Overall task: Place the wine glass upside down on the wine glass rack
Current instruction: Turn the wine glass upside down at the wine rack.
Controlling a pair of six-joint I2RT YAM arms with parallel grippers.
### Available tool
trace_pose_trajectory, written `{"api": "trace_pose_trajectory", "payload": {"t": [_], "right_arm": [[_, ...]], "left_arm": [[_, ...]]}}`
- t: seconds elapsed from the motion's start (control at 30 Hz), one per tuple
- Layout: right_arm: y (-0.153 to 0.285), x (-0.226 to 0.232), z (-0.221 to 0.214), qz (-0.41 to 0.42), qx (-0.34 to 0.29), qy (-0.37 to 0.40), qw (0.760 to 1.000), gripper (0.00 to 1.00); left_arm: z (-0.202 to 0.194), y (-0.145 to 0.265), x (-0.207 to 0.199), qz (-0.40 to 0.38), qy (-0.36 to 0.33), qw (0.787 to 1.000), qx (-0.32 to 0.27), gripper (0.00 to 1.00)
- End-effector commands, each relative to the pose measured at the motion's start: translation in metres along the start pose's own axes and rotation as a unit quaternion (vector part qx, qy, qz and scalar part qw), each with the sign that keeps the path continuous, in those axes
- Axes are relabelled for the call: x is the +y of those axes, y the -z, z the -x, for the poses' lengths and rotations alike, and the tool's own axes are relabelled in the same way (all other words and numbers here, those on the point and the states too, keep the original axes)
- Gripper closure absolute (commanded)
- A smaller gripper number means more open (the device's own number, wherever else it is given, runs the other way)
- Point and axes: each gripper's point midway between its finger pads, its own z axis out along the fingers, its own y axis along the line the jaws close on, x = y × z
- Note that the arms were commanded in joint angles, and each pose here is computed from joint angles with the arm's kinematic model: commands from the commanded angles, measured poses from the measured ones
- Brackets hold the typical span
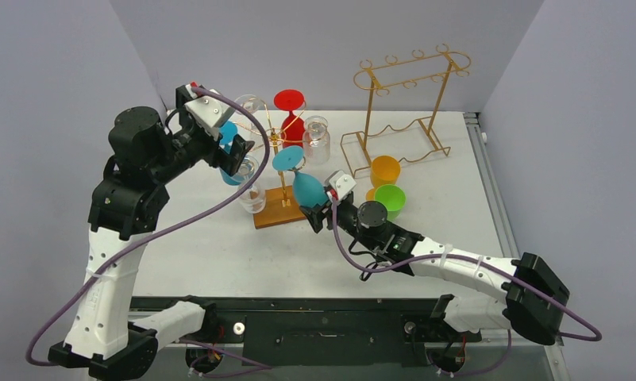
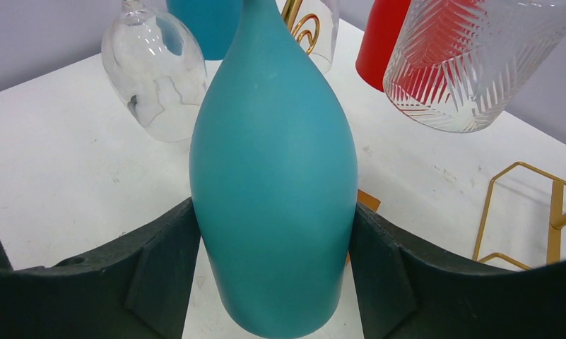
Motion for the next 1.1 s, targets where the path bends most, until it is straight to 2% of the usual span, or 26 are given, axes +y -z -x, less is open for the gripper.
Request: {"api": "trace_pose_trajectory", "payload": {"t": [0.0,0.4,1.07], "right_arm": [[-0.007,-0.004,0.017,-0.017,-0.054,-0.004,0.998,0.61],[-0.025,-0.004,0.031,-0.025,-0.097,0.065,0.993,0.68],[-0.005,-0.017,0.032,-0.058,-0.148,0.005,0.987,0.72]], "left_arm": [[0.006,-0.003,0.005,0.01,0.008,1.0,-0.005,0.04],[0.001,-0.01,0.005,0.007,0.014,1.0,0.002,0.04],[0.002,-0.018,0.009,0.011,0.016,1.0,0.004,0.04]]}}
